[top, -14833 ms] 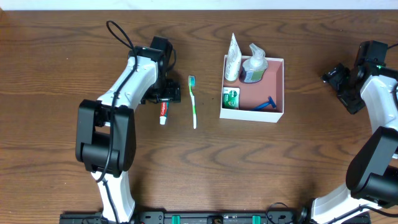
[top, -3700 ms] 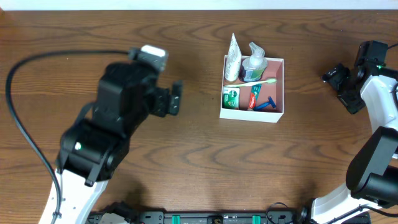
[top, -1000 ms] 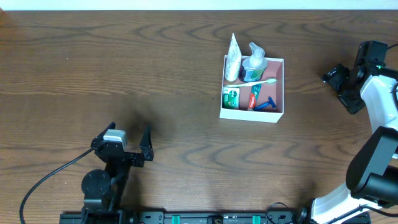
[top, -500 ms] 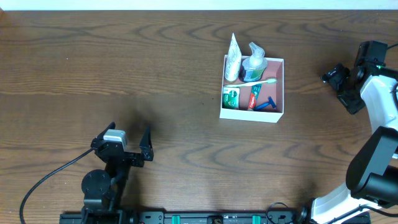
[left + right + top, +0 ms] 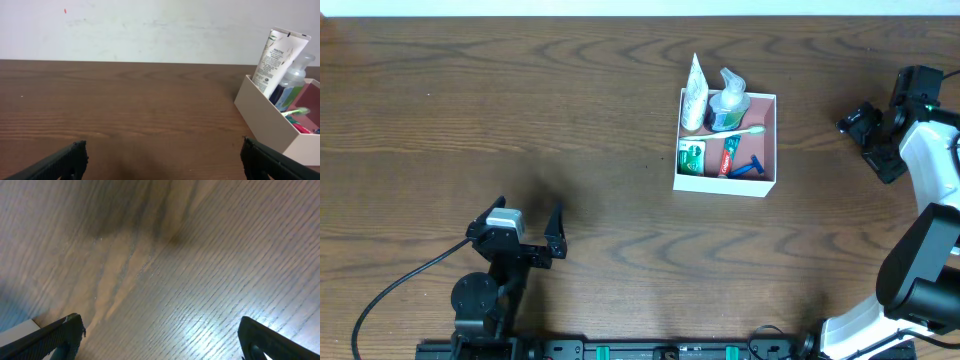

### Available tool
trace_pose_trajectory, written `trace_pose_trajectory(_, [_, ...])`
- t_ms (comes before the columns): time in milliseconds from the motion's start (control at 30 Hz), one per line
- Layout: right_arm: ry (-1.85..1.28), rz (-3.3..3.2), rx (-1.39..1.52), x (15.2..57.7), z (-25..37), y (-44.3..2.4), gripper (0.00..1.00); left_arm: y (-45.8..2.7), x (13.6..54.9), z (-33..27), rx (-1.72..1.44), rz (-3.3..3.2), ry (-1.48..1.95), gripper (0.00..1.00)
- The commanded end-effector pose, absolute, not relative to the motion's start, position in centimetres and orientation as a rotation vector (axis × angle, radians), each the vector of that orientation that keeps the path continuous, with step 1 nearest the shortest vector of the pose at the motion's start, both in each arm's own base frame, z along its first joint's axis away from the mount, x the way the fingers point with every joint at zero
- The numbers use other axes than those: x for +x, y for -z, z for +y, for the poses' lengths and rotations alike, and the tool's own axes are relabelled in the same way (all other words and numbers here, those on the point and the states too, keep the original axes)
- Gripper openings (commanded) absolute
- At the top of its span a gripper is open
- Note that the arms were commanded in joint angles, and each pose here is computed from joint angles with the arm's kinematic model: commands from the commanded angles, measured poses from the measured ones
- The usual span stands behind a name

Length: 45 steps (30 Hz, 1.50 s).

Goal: Pack container

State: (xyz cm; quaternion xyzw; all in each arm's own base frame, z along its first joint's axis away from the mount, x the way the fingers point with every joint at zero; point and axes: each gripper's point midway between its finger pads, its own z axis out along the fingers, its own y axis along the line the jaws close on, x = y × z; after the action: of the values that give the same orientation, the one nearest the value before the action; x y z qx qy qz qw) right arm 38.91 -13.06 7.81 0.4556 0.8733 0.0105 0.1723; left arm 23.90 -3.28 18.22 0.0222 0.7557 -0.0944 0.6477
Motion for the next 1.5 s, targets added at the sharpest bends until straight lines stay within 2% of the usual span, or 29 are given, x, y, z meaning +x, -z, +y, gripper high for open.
trace_pose_trajectory(0, [-0.017,2.471,1.314,38.8,-13.2,-7.6,0.99,-18.8,23.8,-3.3,0.048,1.698,0.225,0.98])
trace_pose_trajectory(1200, [-0.018,2.472,1.312,38.8,-13.2,-7.6,0.99,-18.8,23.8,-3.3,0.048,1.698,0.225,0.98])
trace_pose_trajectory(1367, [-0.035,2.449,1.264,39.3,-12.3,-9.4,0.99,-18.8,23.8,-3.3,0.048,1.698,0.225,0.98])
trace_pose_trajectory(1467, [-0.072,2.417,1.164,39.9,-10.0,-12.3,0.99,-18.8,23.8,-3.3,0.048,1.698,0.225,0.98])
